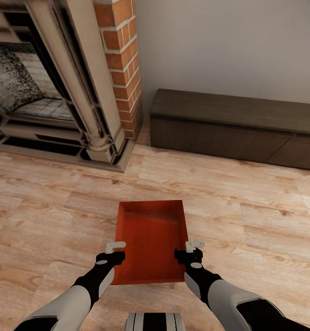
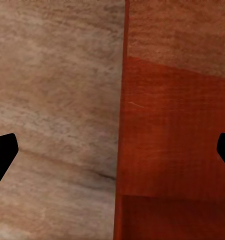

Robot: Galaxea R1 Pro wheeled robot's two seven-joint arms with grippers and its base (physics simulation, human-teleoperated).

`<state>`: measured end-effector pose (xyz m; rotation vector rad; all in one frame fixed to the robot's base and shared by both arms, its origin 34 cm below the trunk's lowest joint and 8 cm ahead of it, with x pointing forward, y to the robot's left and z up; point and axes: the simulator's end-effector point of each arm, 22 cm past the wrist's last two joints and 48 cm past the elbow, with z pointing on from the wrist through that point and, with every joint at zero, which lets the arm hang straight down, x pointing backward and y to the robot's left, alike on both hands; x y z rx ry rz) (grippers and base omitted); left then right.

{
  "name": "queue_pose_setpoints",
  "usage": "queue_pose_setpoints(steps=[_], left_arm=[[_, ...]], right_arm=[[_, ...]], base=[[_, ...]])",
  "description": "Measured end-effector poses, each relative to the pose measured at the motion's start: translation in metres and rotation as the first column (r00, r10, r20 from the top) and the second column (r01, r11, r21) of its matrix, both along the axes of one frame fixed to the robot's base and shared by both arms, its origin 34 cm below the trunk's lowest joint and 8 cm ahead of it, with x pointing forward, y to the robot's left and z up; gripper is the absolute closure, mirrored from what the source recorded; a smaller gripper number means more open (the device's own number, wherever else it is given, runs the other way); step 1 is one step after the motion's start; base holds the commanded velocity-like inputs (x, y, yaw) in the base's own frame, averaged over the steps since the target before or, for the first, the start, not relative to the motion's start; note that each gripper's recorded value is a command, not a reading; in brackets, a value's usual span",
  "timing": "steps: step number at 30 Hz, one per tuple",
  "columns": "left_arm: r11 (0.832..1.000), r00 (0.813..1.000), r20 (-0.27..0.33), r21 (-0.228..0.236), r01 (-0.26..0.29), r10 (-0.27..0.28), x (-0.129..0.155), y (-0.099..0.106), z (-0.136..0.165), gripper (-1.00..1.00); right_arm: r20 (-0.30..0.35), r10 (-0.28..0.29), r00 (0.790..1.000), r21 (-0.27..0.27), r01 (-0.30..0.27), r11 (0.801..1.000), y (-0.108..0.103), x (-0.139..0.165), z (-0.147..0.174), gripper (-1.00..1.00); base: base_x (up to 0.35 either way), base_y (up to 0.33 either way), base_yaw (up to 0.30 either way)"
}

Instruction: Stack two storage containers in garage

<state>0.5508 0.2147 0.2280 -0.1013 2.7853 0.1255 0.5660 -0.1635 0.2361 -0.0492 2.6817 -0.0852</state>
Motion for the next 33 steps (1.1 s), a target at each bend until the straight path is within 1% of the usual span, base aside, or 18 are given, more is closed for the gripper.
queue_pose_setpoints(steps=[4, 9, 33], left_arm=[[1.0, 1.0, 0.02, 0.001, -0.001, 0.001, 0.0033, 0.0003, 0.0013, -1.0], [1.0, 0.999, 0.047, 0.001, -0.004, 0.004, 0.0069, 0.0001, 0.0028, -1.0], [1.0, 0.999, 0.047, 0.0, -0.007, 0.007, 0.0064, 0.0007, 0.0026, -1.0]], right_arm=[[0.0, 0.001, 1.0, 0.0, -0.001, 1.0, 0.0001, 0.0001, 0.0, -1.0], [0.0, 0.001, 1.0, -0.007, -0.001, 1.0, -0.0052, 0.0002, -0.0006, -1.0], [-0.001, -0.002, 1.0, -0.011, 0.002, 1.0, -0.0088, 0.0, -0.001, -1.0]], base=[[0.0, 0.0, 0.0], [0.0, 0.0, 0.0], [0.0, 0.0, 0.0]])
